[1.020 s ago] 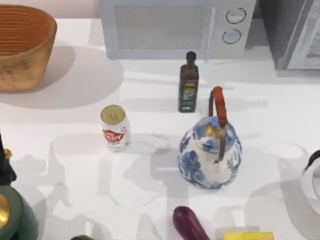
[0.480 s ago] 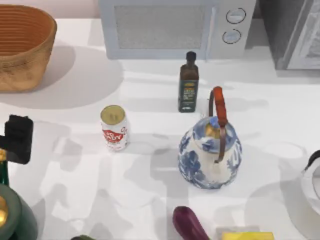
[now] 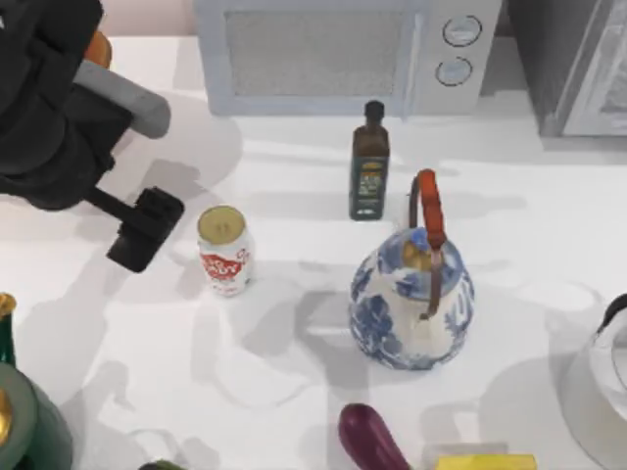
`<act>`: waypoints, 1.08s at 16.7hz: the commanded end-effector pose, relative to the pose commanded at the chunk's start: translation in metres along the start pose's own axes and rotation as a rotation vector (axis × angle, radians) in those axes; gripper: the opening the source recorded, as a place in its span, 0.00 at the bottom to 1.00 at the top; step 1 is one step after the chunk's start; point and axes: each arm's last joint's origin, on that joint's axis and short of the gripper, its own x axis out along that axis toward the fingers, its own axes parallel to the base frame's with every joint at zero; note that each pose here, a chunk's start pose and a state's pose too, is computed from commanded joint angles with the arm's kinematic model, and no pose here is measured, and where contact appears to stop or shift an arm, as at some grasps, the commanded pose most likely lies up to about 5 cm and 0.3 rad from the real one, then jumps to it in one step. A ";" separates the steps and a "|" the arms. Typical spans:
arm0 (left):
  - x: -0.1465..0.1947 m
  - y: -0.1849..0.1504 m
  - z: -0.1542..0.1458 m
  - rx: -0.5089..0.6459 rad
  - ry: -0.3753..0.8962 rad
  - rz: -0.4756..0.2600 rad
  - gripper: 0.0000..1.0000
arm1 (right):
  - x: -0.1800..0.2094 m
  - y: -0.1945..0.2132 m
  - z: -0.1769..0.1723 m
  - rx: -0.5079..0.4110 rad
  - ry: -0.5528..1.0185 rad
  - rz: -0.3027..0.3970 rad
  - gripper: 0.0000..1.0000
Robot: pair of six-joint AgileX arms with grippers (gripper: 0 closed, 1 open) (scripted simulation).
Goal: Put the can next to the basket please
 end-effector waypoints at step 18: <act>0.071 -0.039 0.107 0.233 0.266 -0.122 1.00 | 0.000 0.000 0.000 0.000 0.000 0.000 1.00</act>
